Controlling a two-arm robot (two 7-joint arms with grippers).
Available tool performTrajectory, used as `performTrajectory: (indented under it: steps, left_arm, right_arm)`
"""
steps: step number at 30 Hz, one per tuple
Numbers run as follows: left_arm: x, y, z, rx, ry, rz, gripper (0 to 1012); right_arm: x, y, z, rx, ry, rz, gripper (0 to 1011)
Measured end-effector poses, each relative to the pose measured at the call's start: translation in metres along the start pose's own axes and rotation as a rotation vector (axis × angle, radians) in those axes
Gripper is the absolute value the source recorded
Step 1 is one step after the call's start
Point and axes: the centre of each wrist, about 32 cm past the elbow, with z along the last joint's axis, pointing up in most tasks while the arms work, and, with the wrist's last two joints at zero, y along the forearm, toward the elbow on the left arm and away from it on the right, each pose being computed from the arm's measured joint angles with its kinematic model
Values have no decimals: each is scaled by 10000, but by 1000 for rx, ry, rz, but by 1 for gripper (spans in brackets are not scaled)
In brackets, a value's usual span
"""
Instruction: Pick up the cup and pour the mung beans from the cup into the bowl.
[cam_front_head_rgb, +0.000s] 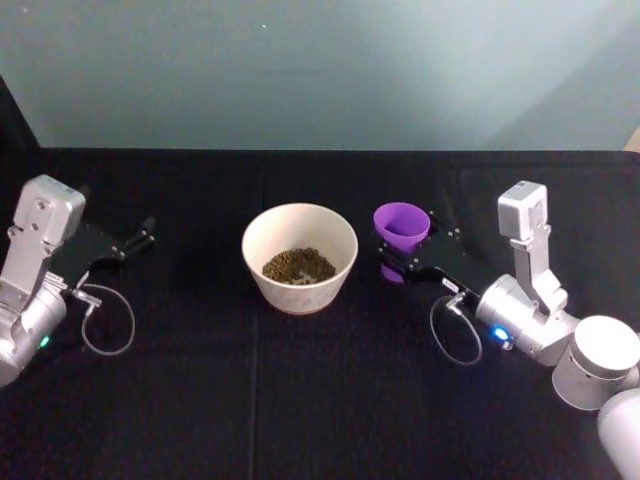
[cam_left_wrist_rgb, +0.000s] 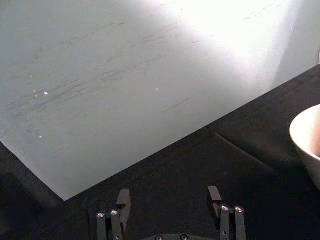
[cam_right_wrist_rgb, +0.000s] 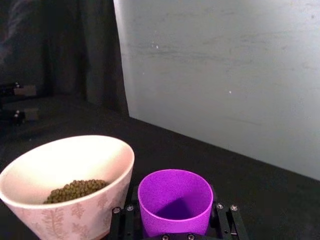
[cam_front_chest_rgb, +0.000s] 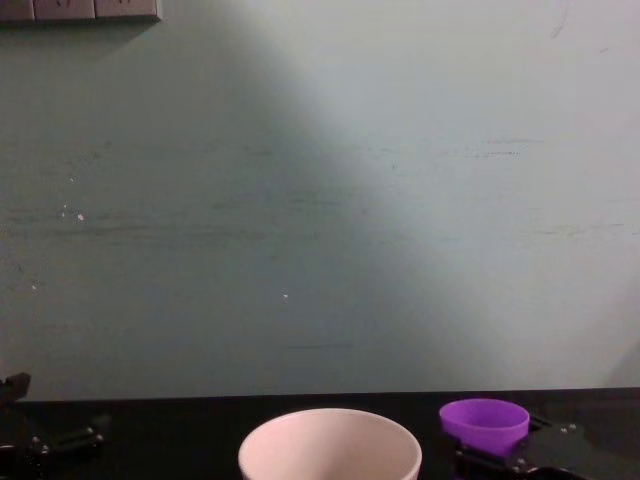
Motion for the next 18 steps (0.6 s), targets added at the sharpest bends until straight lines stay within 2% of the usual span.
performTrajectory:
  steps: [13,18]
  left_arm:
    - [0,0,0,0,0,0,1000]
    - [0,0,0,0,0,0,1000]
  right_arm:
    - [-4,-21,21,-27,-10,-12,739]
    - [3,-39,32,-33,-11,-14,842]
